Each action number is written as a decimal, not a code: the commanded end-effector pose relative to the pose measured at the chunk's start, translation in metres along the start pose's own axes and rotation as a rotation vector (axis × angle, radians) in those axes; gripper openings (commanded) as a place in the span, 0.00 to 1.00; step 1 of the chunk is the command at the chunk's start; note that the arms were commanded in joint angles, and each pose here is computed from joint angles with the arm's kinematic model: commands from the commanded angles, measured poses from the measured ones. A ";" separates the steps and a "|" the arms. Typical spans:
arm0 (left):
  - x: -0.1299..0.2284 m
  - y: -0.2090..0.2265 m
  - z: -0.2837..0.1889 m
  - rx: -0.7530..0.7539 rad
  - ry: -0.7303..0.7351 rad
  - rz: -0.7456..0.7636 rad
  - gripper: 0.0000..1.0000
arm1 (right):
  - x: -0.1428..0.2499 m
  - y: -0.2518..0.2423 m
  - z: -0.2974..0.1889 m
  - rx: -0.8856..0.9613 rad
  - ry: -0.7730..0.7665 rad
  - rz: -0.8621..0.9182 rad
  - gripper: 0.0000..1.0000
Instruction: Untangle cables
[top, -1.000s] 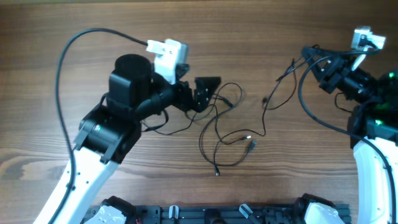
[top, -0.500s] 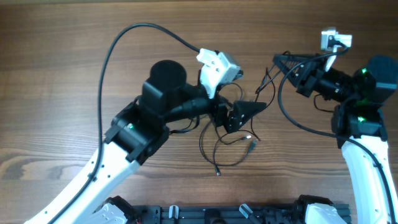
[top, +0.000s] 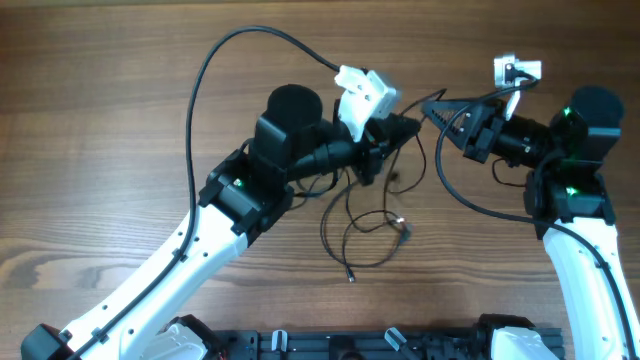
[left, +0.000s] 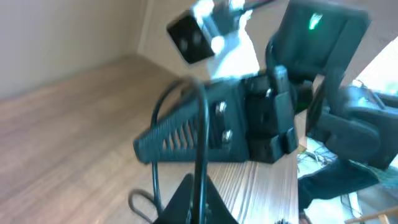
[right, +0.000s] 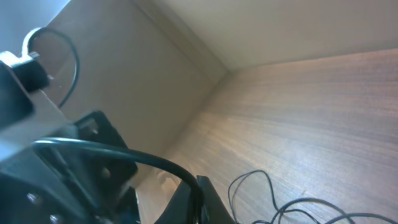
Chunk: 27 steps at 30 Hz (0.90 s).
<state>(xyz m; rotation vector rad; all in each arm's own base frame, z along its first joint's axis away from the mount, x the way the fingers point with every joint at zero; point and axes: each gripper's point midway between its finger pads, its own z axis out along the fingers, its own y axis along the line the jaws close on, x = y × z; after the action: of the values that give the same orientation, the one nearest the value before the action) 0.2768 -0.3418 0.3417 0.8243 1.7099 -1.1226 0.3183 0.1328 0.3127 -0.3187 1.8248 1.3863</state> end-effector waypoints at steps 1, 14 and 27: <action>-0.013 0.001 0.001 -0.010 -0.047 -0.030 0.04 | 0.001 0.004 0.001 -0.021 0.014 -0.031 0.41; -0.032 0.001 -0.001 -0.022 -0.129 -0.077 0.04 | 0.002 -0.021 0.000 0.106 -0.020 0.084 1.00; -0.024 -0.062 0.002 0.237 -0.077 -0.031 0.04 | -0.044 -0.074 -0.022 0.463 -0.244 -0.112 1.00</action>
<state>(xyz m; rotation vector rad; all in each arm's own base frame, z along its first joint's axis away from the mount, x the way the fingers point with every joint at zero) 0.2429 -0.3659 0.3777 0.8508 1.5775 -1.3348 0.3569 0.1062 0.3028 -0.1631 1.8209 1.0924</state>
